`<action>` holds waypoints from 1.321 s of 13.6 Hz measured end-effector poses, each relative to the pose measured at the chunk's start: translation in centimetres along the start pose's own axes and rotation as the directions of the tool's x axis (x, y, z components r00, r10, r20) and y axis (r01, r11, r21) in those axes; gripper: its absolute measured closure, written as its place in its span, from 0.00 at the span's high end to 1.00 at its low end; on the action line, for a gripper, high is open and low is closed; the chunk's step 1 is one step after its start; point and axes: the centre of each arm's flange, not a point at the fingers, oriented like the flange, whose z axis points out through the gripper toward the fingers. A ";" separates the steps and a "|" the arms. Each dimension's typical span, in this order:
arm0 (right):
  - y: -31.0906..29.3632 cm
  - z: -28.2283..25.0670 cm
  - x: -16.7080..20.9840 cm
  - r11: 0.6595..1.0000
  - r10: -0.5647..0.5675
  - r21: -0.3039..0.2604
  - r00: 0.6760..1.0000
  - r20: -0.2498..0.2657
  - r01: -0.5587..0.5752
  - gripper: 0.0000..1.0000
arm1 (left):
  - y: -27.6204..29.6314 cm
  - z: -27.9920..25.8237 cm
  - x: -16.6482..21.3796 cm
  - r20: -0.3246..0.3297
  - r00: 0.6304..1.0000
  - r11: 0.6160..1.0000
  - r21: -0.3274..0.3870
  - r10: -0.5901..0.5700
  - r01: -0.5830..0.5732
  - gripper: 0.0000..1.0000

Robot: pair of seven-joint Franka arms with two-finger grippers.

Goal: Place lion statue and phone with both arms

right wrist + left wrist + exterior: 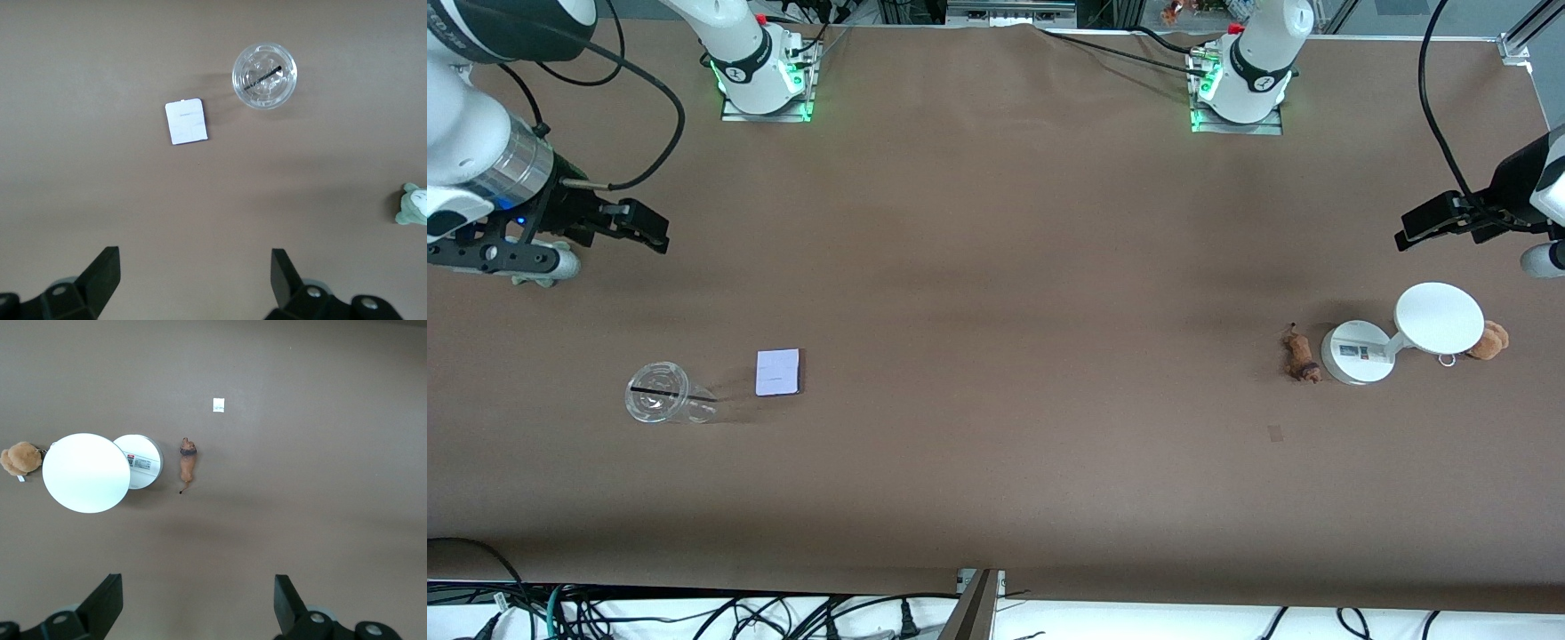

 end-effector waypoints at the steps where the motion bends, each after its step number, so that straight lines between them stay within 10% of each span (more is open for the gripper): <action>1: 0.0 0.0 -0.1 1.000 0.000 0.001 1.000 -0.003 0.000 1.00 | 0.0 0.0 0.0 0.000 1.000 1.000 0.000 0.000 0.000 1.00; 18: 0.0 0.0 0.1 1.000 -0.004 0.004 1.000 -0.025 0.004 1.00 | 0.6 0.6 0.3 0.011 1.000 1.000 0.001 0.010 -0.010 1.00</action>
